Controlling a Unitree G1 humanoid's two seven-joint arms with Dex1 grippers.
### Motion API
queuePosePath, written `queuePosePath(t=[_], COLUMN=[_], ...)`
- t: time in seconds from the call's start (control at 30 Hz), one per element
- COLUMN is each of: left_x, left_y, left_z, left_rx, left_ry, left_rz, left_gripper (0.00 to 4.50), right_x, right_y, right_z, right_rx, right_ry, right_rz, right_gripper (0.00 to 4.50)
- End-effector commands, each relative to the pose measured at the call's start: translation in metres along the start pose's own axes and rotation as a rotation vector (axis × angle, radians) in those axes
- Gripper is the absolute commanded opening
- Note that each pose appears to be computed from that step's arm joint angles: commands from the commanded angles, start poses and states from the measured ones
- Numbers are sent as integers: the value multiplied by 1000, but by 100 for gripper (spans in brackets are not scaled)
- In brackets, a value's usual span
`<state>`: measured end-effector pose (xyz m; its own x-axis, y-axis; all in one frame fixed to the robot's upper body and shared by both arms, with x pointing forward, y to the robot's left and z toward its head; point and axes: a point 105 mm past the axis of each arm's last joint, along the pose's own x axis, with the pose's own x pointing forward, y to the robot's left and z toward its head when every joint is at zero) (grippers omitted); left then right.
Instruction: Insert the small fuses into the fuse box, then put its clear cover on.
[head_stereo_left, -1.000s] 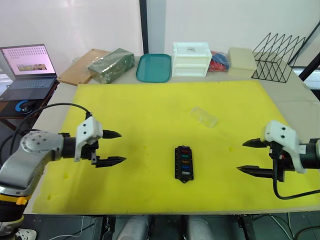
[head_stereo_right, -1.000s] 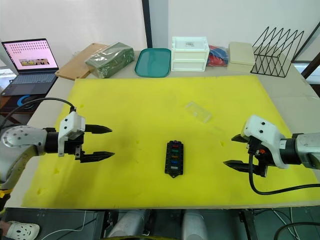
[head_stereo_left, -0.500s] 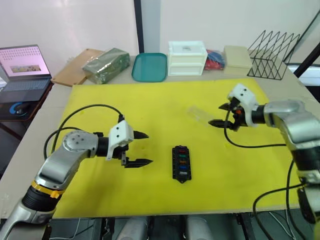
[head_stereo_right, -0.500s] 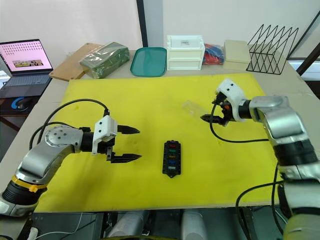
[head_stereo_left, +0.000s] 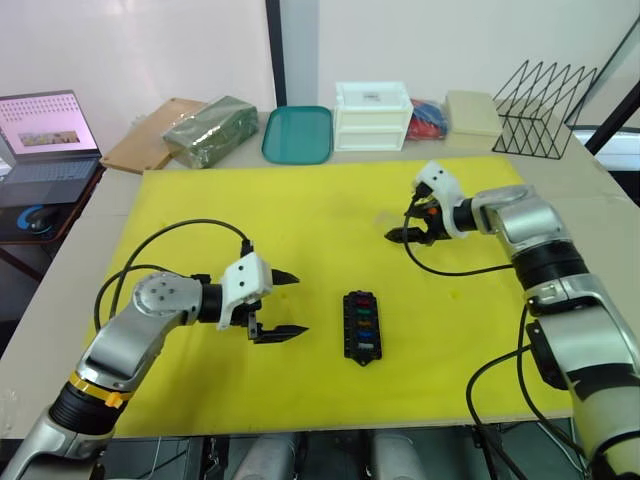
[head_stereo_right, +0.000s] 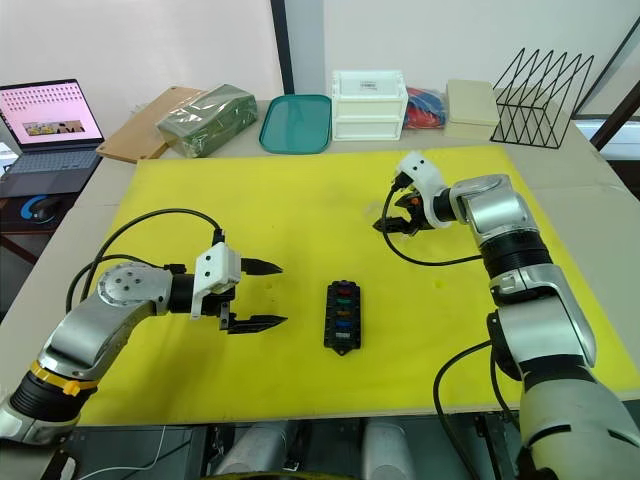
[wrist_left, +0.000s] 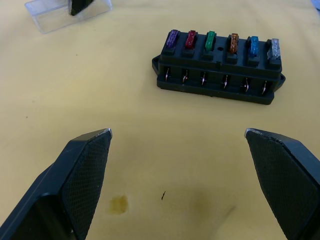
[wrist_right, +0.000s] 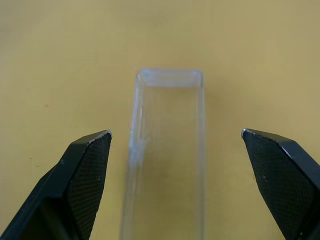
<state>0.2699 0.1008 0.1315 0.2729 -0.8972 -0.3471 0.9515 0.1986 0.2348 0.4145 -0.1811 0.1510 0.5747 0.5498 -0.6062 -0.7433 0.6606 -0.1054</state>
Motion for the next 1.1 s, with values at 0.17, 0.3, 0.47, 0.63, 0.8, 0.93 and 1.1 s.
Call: queuePosePath(t=[0.17, 0.3, 0.47, 0.63, 0.8, 0.93, 1.1], left_x=[-3, -6, -4, 5, 19, 39, 58], left_y=[-8, -19, -43, -73, -89, -99, -96], left_z=[2, -3, 2, 0, 1, -5, -6], left_rx=[32, 11, -58, -148, -227, -276, -300], left_ry=[-17, -7, -44, -35, -41, -25, -23], left_rz=[11, -9, -23, -25, 9, 81, 191], left_gripper=[450, 450, 450, 450, 450, 450, 450], right_x=[1, 2, -4, -28, -50, -63, -72], right_y=[1, 7, 16, 35, 57, 77, 86], right_z=[4, 12, 21, 36, 45, 56, 66], right_rx=[-52, -68, -104, -112, -122, -132, -131], right_ry=[-10, -47, -74, -125, -150, -176, -191], right_rz=[14, 31, 36, 37, 38, 52, 38], right_gripper=[425, 313, 188, 188, 188, 188, 188])
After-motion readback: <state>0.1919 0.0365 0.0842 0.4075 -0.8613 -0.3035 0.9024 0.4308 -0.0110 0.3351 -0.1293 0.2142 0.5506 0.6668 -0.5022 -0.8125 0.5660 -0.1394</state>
